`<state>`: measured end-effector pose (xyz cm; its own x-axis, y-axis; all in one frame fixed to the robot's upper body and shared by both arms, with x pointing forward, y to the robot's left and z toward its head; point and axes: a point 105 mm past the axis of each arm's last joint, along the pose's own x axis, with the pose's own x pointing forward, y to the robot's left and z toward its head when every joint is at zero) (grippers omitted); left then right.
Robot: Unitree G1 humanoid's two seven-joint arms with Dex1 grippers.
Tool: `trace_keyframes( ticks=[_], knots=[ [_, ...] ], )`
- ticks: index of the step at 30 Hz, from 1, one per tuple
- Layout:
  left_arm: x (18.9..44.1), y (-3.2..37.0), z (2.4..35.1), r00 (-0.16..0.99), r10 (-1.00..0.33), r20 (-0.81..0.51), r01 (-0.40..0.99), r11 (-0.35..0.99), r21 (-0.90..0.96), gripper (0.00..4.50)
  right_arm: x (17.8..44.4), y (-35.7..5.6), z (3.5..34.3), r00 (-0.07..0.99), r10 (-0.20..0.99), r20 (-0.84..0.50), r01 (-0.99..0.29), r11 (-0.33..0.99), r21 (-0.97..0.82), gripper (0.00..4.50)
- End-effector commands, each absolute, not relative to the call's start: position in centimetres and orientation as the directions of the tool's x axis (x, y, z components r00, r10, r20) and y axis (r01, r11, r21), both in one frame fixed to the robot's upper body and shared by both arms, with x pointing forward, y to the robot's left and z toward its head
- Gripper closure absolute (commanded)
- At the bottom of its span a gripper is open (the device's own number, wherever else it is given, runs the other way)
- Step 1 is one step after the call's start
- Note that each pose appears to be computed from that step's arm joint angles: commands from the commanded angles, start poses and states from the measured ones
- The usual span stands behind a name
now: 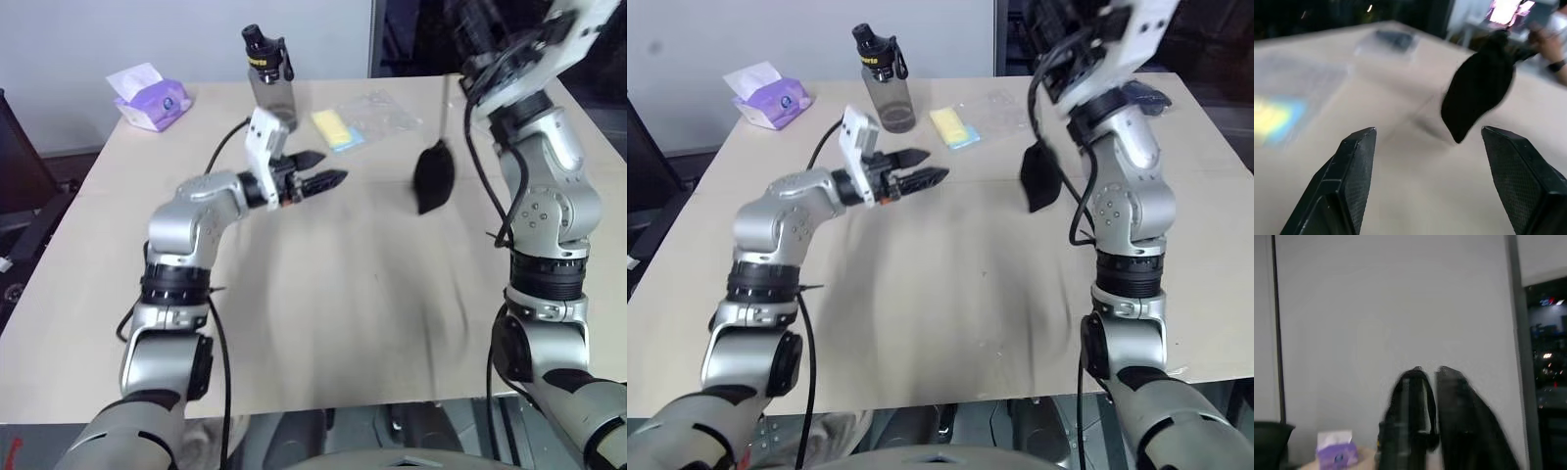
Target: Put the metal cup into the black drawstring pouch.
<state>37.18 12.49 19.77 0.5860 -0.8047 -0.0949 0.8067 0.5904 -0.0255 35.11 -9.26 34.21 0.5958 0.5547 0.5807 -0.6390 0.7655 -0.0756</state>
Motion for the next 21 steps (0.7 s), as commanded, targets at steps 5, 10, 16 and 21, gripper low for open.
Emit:
trace_keyframes(
  ticks=[5,10,16,21],
  knots=[
    [33.9,16.8,17.1,0.626,-0.747,-0.222,0.77,0.638,0.022,0.95,32.8,-9.6,30.3,0.56,0.723,0.405,-0.685,0.679,-0.263,0.34],
    [29.7,18.5,13.4,0.611,-0.72,-0.33,0.765,0.644,0.013,0.95,31.3,-12.4,25.0,0.601,0.763,0.236,-0.69,0.645,-0.329,0.09],
    [27.6,19.7,11.7,0.672,-0.667,-0.322,0.713,0.7,0.039,0.95,30.3,-17.2,17.6,0.673,0.735,0.076,-0.704,0.669,-0.237,0.09],
    [26.7,20.7,11.1,0.729,-0.625,-0.28,0.67,0.736,0.101,0.95,29.0,-21.3,12.5,0.677,0.735,-0.039,-0.729,0.662,-0.174,0.09]
  ],
)
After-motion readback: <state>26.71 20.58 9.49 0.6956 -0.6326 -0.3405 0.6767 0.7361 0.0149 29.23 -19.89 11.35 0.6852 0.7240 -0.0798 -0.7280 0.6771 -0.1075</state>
